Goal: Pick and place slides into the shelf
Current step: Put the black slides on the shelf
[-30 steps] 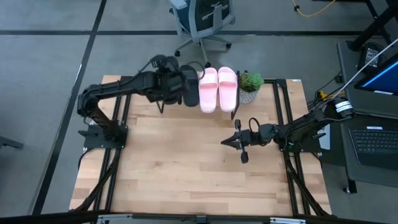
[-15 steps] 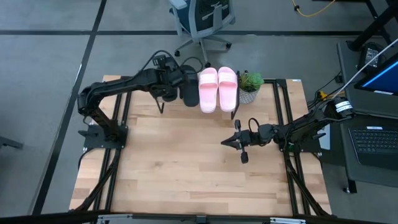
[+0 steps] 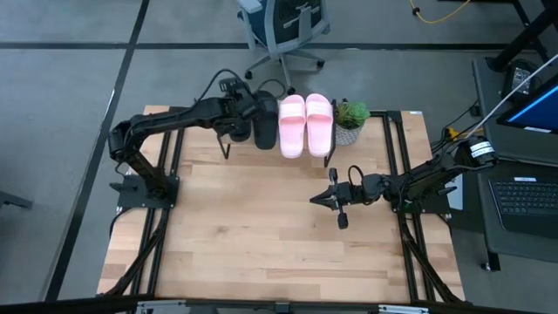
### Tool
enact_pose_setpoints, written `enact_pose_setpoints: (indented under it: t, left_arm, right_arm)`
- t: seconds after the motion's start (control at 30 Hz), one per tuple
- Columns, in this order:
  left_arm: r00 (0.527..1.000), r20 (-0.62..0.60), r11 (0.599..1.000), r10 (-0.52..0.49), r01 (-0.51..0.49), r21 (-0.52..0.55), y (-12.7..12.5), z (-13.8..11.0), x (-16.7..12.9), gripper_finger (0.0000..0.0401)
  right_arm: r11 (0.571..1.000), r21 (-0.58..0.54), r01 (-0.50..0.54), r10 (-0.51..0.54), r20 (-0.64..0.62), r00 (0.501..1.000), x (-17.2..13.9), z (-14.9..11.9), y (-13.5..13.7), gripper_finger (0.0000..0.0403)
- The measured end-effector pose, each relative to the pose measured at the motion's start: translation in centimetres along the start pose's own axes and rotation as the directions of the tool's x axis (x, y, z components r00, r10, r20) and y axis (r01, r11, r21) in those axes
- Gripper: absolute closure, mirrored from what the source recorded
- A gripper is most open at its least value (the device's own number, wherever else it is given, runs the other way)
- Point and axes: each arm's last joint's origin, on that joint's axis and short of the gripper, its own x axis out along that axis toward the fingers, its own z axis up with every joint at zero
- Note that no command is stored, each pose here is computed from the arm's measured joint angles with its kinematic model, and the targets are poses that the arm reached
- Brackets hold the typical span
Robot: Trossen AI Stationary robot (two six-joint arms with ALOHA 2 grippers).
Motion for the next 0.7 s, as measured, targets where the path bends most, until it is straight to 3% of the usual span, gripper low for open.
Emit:
enact_pose_setpoints:
  t: [0.7]
  left_arm:
    - [1.000,0.009,1.000,-0.013,0.013,-0.013,-0.19,0.00,0.39,0.0399]
  right_arm:
    - [1.000,-0.024,0.000,0.000,0.000,1.000,0.01,0.01,0.00,0.0385]
